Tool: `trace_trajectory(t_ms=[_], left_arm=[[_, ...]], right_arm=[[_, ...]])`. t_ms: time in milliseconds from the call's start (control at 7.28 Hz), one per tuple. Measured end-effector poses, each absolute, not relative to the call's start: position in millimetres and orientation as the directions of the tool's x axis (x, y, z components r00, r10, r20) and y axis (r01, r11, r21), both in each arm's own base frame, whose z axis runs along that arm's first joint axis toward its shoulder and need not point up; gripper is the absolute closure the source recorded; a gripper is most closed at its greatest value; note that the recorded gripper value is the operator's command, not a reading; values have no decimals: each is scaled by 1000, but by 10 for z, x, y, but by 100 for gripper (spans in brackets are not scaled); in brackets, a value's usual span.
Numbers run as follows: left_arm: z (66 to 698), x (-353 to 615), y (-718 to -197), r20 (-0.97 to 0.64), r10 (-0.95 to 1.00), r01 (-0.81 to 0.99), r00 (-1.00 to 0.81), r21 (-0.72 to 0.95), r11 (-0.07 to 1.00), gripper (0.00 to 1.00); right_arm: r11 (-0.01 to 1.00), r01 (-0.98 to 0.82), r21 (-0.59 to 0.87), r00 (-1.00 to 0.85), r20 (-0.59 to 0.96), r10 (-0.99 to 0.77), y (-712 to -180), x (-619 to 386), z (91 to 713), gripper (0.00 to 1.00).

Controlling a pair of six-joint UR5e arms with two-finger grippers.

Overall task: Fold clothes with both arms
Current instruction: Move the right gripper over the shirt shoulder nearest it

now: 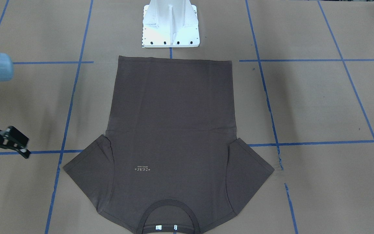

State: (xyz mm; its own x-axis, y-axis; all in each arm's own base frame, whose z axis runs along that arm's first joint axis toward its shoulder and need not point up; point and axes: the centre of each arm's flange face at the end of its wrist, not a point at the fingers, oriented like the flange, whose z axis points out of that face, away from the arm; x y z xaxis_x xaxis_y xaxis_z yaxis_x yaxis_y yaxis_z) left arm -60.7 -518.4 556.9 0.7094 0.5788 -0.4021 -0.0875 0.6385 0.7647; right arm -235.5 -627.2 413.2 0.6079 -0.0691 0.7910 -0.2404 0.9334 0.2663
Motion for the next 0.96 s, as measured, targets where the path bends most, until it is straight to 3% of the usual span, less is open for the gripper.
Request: trace_trajectory(t_ms=[137, 549, 961], left_arm=[[5564, -607, -5184, -401, 579, -87, 709, 766, 637, 0], [5555, -607, -5186, -400, 580, -87, 709, 768, 635, 0], [5556, -606, -5190, -400, 580, -87, 710, 767, 635, 0]], right_arm=[[931, -262, 255, 608, 793, -47, -6336, -2673, 4178, 25], [928, -284, 240, 646, 763, 1, -6352, -3448, 4387, 33], [933, -267, 243, 677, 736, 2, -6243, -3819, 4536, 34]])
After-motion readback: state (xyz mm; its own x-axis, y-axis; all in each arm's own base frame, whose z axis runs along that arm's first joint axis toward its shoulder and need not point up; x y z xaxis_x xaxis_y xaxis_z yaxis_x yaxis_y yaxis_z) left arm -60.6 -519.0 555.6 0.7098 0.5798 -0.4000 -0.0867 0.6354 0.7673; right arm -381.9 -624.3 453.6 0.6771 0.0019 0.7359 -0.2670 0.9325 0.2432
